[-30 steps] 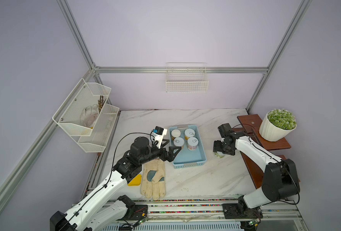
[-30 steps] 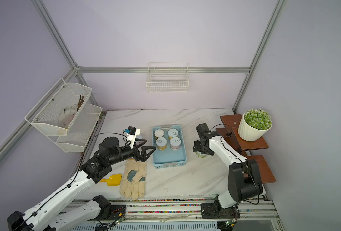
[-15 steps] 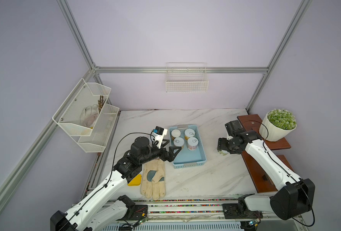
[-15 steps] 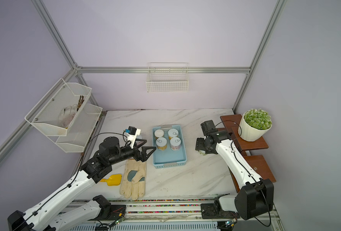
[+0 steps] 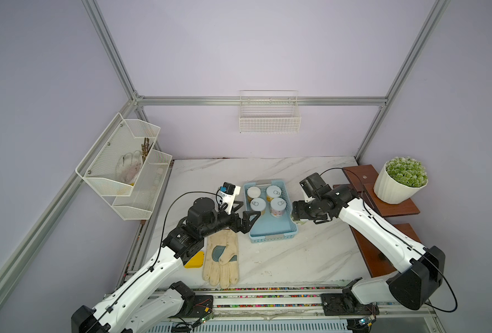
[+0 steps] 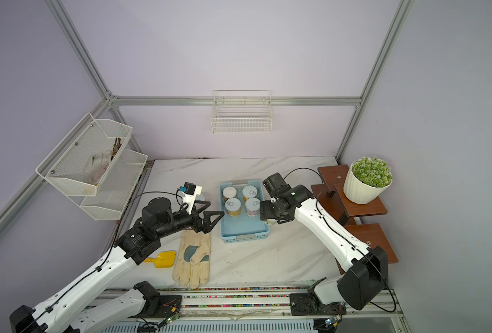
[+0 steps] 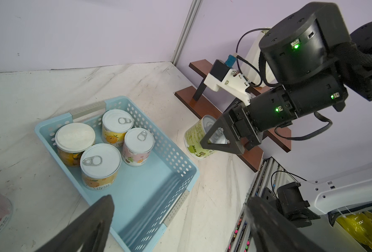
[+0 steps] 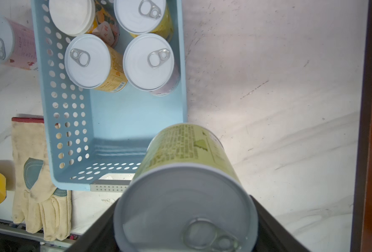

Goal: Put the canned food in the basket
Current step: Place the canned food in the basket.

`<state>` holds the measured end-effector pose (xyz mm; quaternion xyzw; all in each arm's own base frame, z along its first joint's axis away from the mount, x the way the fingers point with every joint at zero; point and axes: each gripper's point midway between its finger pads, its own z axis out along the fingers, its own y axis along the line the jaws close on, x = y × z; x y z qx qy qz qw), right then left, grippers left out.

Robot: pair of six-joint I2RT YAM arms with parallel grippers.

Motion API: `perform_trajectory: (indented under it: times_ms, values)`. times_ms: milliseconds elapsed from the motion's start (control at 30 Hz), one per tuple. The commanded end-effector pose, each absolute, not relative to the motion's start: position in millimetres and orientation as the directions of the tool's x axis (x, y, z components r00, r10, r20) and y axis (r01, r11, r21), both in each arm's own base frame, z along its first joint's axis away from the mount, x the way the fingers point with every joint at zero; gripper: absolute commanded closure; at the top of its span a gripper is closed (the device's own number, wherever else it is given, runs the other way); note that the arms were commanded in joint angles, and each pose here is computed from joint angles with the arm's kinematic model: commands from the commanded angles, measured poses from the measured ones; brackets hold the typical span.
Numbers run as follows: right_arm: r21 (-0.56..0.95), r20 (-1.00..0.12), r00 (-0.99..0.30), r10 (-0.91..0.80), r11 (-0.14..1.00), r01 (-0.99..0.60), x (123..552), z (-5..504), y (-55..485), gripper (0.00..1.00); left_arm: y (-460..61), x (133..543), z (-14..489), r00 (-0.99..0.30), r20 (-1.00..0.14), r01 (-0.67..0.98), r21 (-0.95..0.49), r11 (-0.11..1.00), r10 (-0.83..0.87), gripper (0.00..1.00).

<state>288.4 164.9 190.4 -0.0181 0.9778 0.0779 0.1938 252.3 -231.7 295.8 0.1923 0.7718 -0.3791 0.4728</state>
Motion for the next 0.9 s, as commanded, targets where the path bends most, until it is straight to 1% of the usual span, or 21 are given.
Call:
perform_trajectory:
  times_ms: [0, 300, 533, 867]
  values:
    - [0.17, -0.415, -0.91, -0.009, 0.981, -0.088, 294, 204, 184, 0.65, -226, 253, 309, -0.433, -0.898, 0.664, -0.376, 0.646, -0.077, 0.01]
    - [0.164, -0.383, -0.923, -0.04, 0.98, -0.111, 299, 186, 203, 0.65, -227, 253, 306, -0.435, -0.897, 0.669, -0.38, 0.639, -0.078, 0.01]
    - [0.161, -0.344, -0.938, -0.051, 0.981, -0.112, 310, 159, 217, 0.65, -232, 249, 304, -0.445, -0.893, 0.686, -0.391, 0.613, -0.072, 0.01]
    - [0.144, -0.313, -0.948, -0.061, 0.983, -0.111, 314, 138, 222, 0.65, -229, 247, 301, -0.444, -0.893, 0.68, -0.391, 0.62, -0.075, 0.01]
